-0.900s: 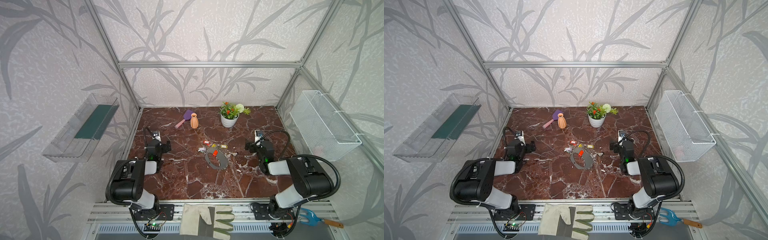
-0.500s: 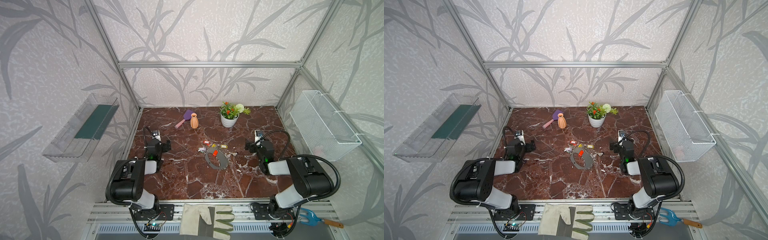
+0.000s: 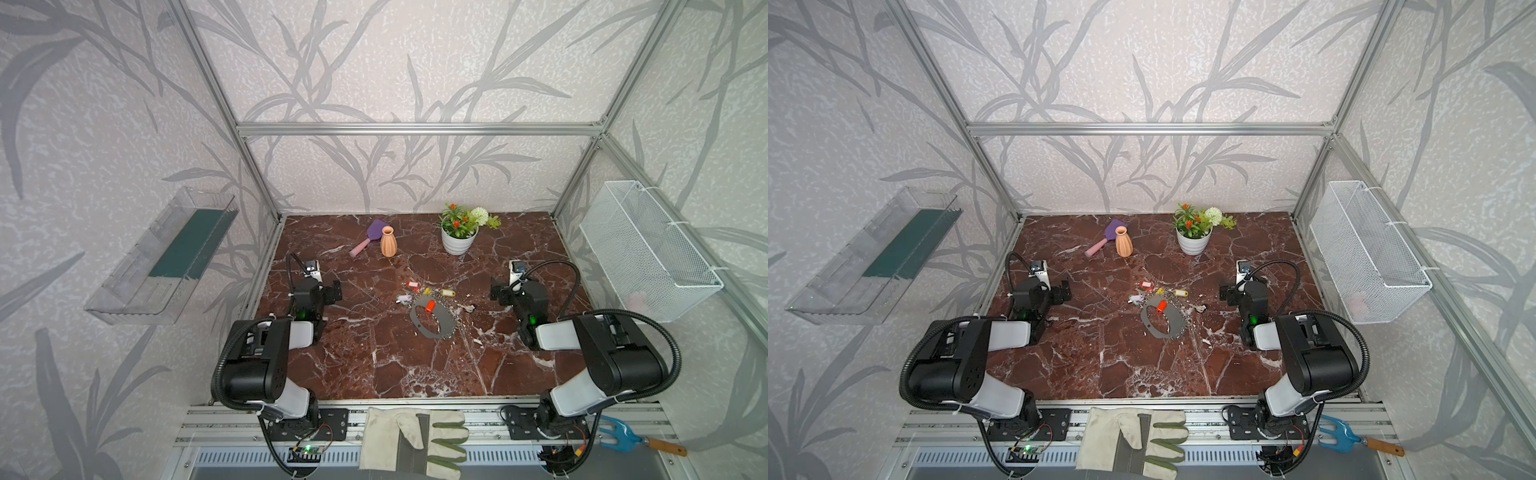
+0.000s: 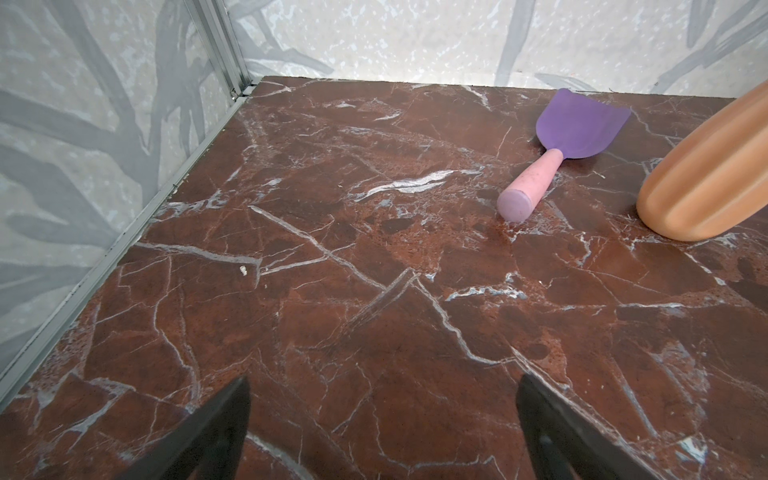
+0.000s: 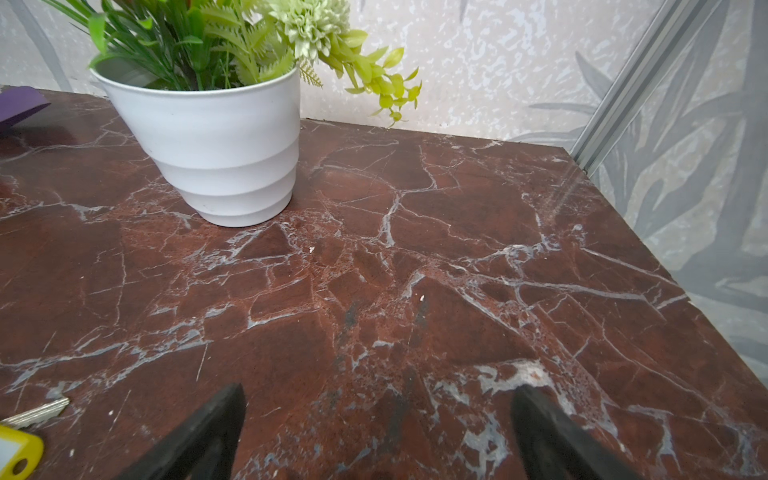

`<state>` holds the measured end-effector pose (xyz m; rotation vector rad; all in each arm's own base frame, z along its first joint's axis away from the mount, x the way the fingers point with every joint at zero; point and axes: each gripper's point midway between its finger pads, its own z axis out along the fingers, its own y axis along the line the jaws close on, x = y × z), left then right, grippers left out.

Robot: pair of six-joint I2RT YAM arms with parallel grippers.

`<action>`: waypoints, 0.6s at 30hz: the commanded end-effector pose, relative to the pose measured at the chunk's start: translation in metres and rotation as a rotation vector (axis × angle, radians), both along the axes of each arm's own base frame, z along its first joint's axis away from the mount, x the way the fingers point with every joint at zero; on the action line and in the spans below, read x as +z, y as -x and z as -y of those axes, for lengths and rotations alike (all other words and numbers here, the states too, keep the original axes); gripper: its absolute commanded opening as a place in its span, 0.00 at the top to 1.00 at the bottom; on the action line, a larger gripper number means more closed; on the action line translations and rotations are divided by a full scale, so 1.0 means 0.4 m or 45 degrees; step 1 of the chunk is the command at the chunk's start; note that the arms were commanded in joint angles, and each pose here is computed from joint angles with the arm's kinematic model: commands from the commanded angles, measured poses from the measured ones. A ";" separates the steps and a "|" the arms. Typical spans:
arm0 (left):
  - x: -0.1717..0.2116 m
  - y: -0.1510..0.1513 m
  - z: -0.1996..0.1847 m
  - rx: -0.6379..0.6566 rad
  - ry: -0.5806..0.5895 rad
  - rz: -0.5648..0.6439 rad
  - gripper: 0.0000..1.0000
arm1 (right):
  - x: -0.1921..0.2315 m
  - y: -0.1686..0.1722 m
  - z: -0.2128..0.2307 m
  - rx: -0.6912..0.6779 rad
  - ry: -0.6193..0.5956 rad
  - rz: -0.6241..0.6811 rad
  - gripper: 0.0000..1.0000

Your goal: Put the keys on the keyring

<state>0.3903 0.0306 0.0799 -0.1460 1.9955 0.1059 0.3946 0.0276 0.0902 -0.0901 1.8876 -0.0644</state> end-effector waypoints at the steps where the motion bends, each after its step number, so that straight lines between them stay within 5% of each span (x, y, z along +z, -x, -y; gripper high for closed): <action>1: 0.027 -0.011 -0.002 -0.005 -0.014 0.036 0.01 | 0.009 -0.008 0.004 -0.006 0.010 0.017 0.01; 18: 0.051 -0.012 -0.027 0.060 -0.019 0.077 0.01 | 0.023 -0.003 0.011 -0.036 0.014 0.037 0.01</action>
